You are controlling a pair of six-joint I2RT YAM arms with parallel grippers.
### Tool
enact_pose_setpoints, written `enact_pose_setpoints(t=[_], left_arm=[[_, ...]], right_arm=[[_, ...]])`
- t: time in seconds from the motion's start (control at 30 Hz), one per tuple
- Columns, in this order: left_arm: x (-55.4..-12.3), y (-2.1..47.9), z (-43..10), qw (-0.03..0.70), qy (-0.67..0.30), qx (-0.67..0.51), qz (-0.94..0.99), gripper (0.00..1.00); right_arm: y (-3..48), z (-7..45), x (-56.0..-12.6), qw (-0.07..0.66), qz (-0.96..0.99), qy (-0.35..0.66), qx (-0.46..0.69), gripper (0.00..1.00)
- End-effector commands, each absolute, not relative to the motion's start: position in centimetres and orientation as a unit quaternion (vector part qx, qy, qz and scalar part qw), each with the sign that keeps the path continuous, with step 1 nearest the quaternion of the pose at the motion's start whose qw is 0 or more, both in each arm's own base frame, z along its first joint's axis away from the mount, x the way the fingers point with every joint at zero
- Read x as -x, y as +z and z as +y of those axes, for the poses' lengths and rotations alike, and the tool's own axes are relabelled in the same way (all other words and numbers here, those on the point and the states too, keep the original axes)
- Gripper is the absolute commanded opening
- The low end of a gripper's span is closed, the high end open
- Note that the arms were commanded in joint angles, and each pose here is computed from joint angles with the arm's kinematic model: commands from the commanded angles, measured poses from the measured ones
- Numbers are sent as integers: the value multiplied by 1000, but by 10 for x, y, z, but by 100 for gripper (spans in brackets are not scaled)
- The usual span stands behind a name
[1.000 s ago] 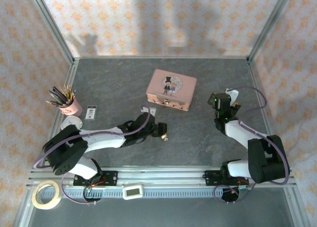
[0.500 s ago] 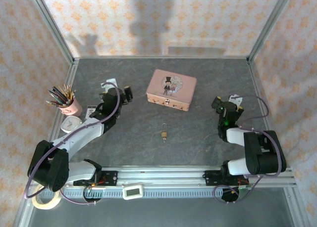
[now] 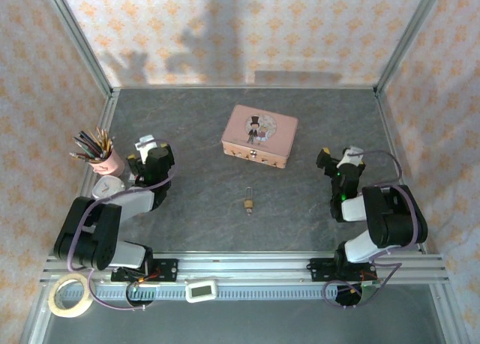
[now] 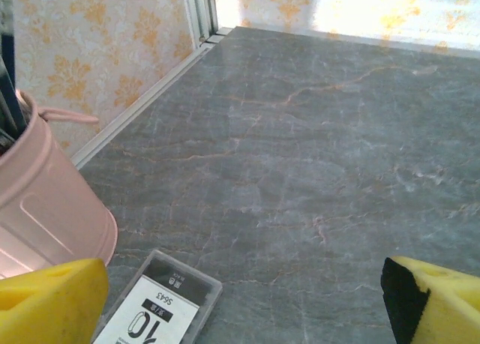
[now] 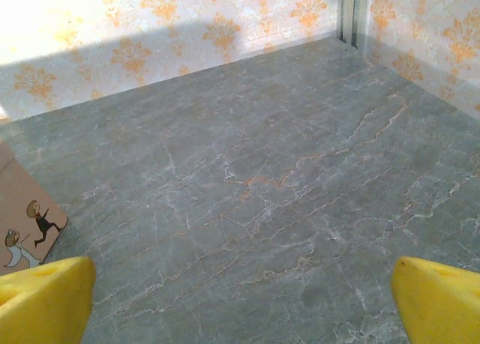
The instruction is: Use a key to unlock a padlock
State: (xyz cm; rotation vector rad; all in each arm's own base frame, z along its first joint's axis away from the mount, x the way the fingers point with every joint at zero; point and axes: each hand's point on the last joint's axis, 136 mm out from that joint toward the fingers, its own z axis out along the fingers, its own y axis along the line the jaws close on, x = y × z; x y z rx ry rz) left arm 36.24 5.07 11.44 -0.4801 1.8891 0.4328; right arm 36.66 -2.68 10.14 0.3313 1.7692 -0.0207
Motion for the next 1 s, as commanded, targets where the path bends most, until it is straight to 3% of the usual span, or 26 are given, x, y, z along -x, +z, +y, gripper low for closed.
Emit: enact_pose_setpoints(t=[0.0, 0.13, 0.27, 0.97], left_arm=[[-372, 131, 52, 589, 180, 189, 764, 96], [-367, 152, 46, 665, 140, 157, 717, 96], [-356, 144, 58, 695, 86, 168, 693, 96], [-364, 136, 51, 678, 76, 146, 717, 96]], right_arm=[[125, -27, -372, 657, 742, -5, -137, 100], [126, -27, -371, 660, 739, -6, -136, 100], [126, -27, -371, 660, 739, -5, -136, 100], [126, -26, -371, 659, 740, -6, -135, 100]])
